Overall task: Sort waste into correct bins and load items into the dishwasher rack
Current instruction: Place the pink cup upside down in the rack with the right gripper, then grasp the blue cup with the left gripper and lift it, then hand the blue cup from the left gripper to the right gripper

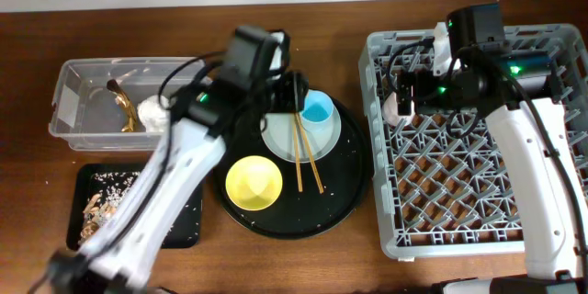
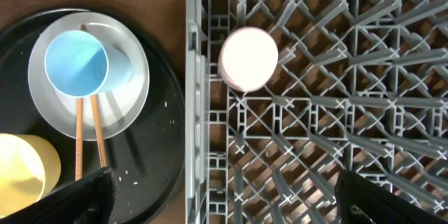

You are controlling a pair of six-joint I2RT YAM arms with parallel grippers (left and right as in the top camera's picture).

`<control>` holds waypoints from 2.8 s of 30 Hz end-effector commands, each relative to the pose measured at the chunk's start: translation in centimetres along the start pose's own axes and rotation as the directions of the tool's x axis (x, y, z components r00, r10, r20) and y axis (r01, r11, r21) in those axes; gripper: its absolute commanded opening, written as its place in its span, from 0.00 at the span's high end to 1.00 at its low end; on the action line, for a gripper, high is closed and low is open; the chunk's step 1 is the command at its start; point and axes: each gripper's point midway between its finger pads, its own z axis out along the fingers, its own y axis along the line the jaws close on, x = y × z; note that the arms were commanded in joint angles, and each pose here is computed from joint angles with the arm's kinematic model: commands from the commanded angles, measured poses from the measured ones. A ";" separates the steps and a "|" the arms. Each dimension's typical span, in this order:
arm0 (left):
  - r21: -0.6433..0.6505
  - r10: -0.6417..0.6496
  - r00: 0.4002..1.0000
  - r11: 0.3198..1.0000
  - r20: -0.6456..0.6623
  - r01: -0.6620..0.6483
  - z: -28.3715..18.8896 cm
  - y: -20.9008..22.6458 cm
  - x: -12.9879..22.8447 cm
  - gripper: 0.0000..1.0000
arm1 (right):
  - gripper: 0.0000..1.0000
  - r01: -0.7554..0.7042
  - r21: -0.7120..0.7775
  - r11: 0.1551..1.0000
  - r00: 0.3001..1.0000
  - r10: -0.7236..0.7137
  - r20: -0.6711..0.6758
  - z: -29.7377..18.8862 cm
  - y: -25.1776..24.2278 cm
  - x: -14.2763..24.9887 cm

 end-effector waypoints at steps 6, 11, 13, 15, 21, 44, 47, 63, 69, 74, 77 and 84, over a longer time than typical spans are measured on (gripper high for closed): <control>-0.219 -0.024 0.989 0.976 -0.147 -0.009 11.9 5.7 3.5 0.49 | 0.02 -0.006 -0.008 1.000 1.000 0.006 0.002 0.0 0.1 -0.2; -0.180 -0.034 0.981 0.984 -0.192 -0.002 14.6 5.6 4.9 0.55 | 0.02 -0.006 -0.008 1.000 1.000 0.006 0.002 0.0 0.1 -0.2; -0.159 -0.023 0.978 0.987 -0.207 -0.011 15.2 4.8 5.5 0.55 | 0.02 -0.006 -0.008 1.000 1.000 0.006 0.001 0.0 0.1 -0.2; -0.149 -0.009 0.978 0.989 -0.209 -0.023 15.3 4.1 5.8 0.54 | 0.02 -0.006 -0.008 1.000 1.000 0.006 0.001 0.0 0.1 -0.2; -0.230 0.031 0.979 0.970 -0.200 -0.078 16.2 4.4 6.7 0.69 | 0.02 -0.006 -0.008 1.000 1.000 0.006 0.001 0.0 0.1 -0.2; 0.452 0.207 0.978 0.876 -0.039 -0.167 -8.9 -3.6 1.4 1.00 | 0.02 -0.009 -0.059 0.998 1.000 0.009 -0.003 0.0 1.0 -0.1; 0.612 0.207 0.978 0.772 0.016 -0.174 -11.5 -2.6 0.2 1.00 | 0.02 0.147 -0.194 0.970 0.988 -0.153 -0.017 -0.6 3.2 1.0; 0.892 0.319 0.929 0.341 0.187 -0.296 -16.7 -9.4 1.4 1.00 | 0.02 0.555 -0.712 0.431 0.827 -0.192 0.529 -18.6 12.2 4.7; 0.900 0.344 0.916 0.300 0.206 -0.315 -16.8 -10.9 1.8 1.00 | 0.02 0.656 -0.712 0.252 0.754 -0.267 0.600 -20.1 15.5 7.2; 0.903 0.344 0.917 0.296 0.204 -0.312 -16.9 -10.9 1.9 1.00 | 0.02 0.666 -0.709 0.232 0.740 -0.319 0.592 -18.9 16.6 7.2; 0.921 0.342 0.917 0.249 0.205 -0.299 -17.7 -11.2 2.1 1.00 | 0.01 0.639 -0.732 0.236 0.762 -0.322 0.562 -17.6 16.7 6.5; 0.923 0.355 0.913 0.242 0.203 -0.299 -17.6 -11.8 2.6 1.00 | 0.03 0.651 -0.737 0.180 0.750 -0.298 0.590 -18.3 17.4 6.3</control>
